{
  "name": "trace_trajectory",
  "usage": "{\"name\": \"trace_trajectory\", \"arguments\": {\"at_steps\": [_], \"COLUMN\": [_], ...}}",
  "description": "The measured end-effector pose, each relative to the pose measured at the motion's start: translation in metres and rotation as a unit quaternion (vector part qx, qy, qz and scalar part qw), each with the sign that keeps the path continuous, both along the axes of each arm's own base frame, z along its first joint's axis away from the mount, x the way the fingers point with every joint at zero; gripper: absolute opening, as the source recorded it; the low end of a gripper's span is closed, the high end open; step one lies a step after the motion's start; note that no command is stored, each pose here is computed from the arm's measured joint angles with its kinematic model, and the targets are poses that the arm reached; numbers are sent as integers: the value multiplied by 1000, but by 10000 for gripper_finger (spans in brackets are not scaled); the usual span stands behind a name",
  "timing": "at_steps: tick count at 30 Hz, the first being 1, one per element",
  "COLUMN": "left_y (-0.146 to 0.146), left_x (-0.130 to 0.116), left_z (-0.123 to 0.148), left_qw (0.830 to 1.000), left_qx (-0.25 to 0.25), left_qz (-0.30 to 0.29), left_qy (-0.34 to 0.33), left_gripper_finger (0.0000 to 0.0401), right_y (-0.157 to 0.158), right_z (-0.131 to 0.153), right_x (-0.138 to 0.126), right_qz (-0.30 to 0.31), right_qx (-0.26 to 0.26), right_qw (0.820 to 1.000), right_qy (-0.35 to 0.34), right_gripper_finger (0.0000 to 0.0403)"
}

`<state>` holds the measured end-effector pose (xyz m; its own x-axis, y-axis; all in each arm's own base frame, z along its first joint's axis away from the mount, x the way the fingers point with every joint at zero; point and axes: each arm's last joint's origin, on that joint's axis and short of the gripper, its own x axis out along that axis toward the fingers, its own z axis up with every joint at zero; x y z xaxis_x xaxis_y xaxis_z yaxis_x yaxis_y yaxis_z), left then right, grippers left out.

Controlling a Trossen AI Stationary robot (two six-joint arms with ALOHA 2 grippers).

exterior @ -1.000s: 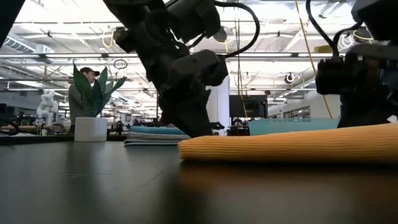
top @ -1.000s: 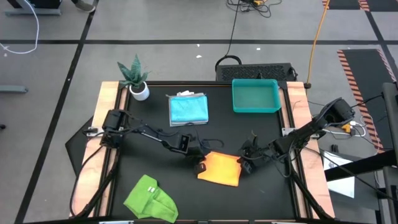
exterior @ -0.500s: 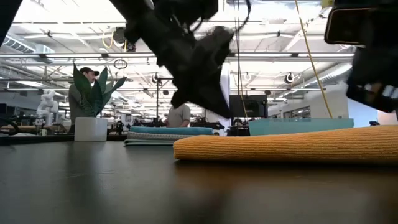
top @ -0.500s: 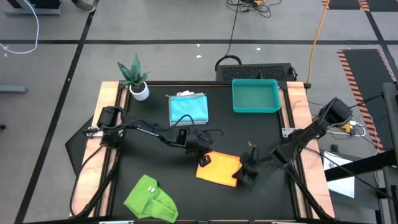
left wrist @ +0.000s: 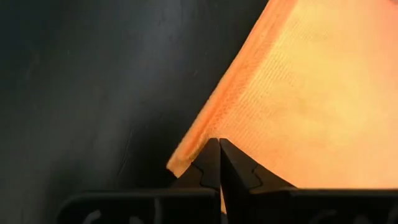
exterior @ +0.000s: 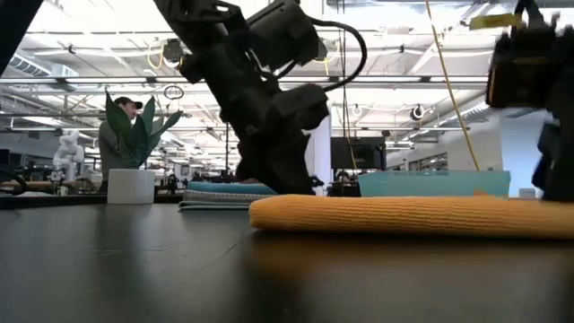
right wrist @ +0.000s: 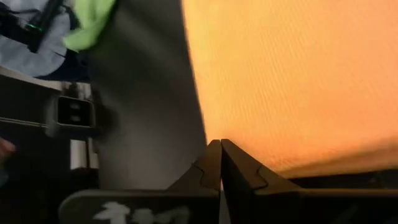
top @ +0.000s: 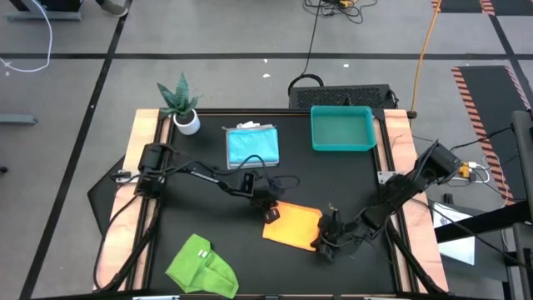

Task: Fold microfiber towels
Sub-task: Fold the yellow microfiber towel

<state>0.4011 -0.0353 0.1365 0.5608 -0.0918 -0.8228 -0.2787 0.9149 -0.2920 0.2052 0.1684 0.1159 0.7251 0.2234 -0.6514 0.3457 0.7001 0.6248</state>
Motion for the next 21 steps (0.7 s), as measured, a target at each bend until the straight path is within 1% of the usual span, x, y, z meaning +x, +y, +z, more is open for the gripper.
{"name": "trace_trajectory", "arguments": {"at_steps": [2,4,9,13,16,18,21], "left_y": [0,1,3,7,6,2,-7], "left_x": [2,1,1,3,3,4,2], "left_z": [-5,-5,-5,-1,11,22,32], "left_qw": [1000,1000,1000,1000,999,998,997], "left_qx": [1,2,7,1,-10,-17,-26], "left_qz": [2,3,8,14,5,-5,-22], "left_qy": [1,7,5,-8,-31,-56,-72], "left_gripper_finger": [0,0,0,0,0,0,0], "right_y": [-2,0,2,-1,-6,-11,-24], "right_z": [-6,-12,-13,-2,12,20,27], "right_x": [-2,-1,-1,-2,-2,-3,-6], "right_qz": [-2,0,3,13,17,17,3], "right_qx": [-8,-1,1,-3,-1,-12,-27], "right_qw": [1000,1000,1000,1000,1000,1000,1000], "right_qy": [20,28,31,18,-5,-5,10], "right_gripper_finger": [0,0,0,0,0,0,0]}}
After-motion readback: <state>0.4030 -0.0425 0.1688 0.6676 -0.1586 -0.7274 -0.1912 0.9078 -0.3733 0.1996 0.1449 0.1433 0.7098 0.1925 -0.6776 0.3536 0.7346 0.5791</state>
